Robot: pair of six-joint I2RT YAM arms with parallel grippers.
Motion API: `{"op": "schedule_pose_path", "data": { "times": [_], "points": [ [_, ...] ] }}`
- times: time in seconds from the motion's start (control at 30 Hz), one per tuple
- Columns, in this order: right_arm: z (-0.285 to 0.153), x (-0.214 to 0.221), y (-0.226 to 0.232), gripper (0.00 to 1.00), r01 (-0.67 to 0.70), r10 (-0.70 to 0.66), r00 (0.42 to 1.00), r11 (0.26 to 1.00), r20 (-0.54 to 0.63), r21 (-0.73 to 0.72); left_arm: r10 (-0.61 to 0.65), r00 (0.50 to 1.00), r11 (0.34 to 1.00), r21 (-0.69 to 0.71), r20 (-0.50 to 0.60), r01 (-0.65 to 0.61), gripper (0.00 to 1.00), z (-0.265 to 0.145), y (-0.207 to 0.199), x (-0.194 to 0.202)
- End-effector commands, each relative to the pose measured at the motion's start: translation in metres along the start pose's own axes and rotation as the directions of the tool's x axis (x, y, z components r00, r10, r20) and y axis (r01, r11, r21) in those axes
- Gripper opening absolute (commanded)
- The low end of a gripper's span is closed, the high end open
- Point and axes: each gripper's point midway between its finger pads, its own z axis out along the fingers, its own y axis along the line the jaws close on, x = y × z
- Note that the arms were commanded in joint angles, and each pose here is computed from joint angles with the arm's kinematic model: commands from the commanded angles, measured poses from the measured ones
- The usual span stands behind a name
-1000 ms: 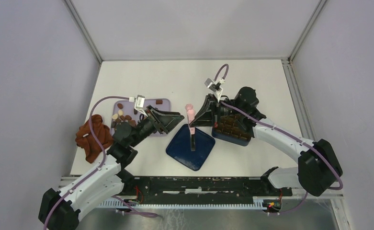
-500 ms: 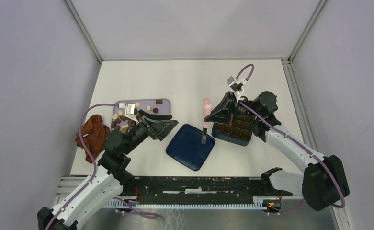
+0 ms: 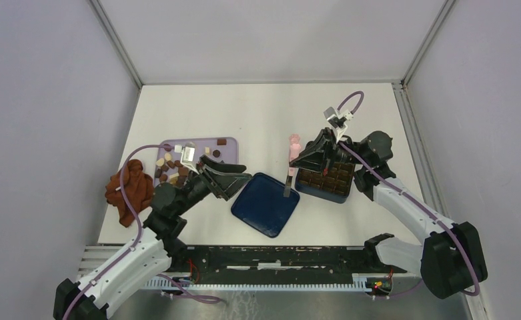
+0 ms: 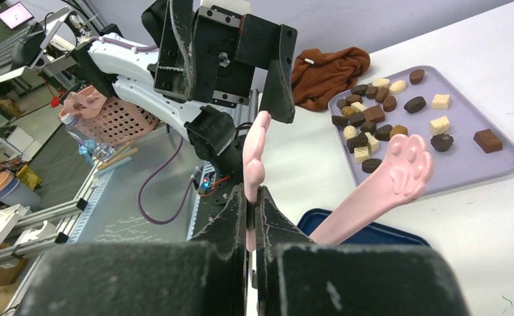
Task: Pack the chocolate
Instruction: Adjust the clamp.
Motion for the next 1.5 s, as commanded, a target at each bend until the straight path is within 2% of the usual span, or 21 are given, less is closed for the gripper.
{"op": "schedule_pose_path", "data": {
  "times": [0.0,0.1,0.3,0.4,0.67,0.9,1.1,1.37,1.47],
  "points": [
    [-0.001,-0.012,0.004,0.0,0.061,-0.062,0.997,0.998,0.04,0.004,0.02,0.999,0.995,0.097,0.032,-0.023,1.0,0.0,-0.018,-0.005],
    [-0.002,-0.012,0.001,0.0,0.055,-0.055,0.998,0.998,0.044,0.014,0.021,0.999,0.992,0.12,0.048,-0.027,1.0,0.0,-0.02,-0.005],
    [-0.004,-0.012,-0.004,0.0,0.031,-0.032,0.998,0.999,0.054,0.033,0.014,0.993,0.961,0.272,0.121,-0.047,1.0,-0.008,-0.05,-0.015],
    [-0.004,-0.014,-0.003,0.0,0.02,-0.021,0.998,0.999,0.058,0.03,0.007,0.993,0.966,0.255,0.122,-0.039,1.0,-0.007,-0.047,-0.016],
    [-0.005,-0.02,0.005,0.0,0.003,-0.005,0.996,1.0,0.088,0.02,0.105,0.994,0.983,0.151,0.001,-0.104,1.0,0.002,-0.024,0.005],
    [-0.004,-0.02,0.003,0.0,-0.027,0.025,0.994,0.999,0.103,0.021,0.133,0.985,0.982,0.117,0.106,-0.145,1.0,0.004,-0.014,0.006],
    [-0.003,-0.023,0.005,0.0,-0.05,0.05,0.991,0.999,0.121,0.001,0.162,0.981,0.976,0.126,0.104,-0.175,1.0,0.02,-0.019,0.019],
    [-0.004,-0.024,0.009,0.0,-0.034,0.035,0.992,0.999,0.122,-0.004,0.097,0.995,0.983,0.155,0.007,-0.097,1.0,0.043,-0.021,0.042],
    [-0.005,-0.025,0.012,0.0,-0.022,0.022,0.991,1.0,0.128,-0.003,0.074,0.997,0.986,0.15,0.016,-0.075,1.0,0.044,-0.018,0.044]
  ]
}}
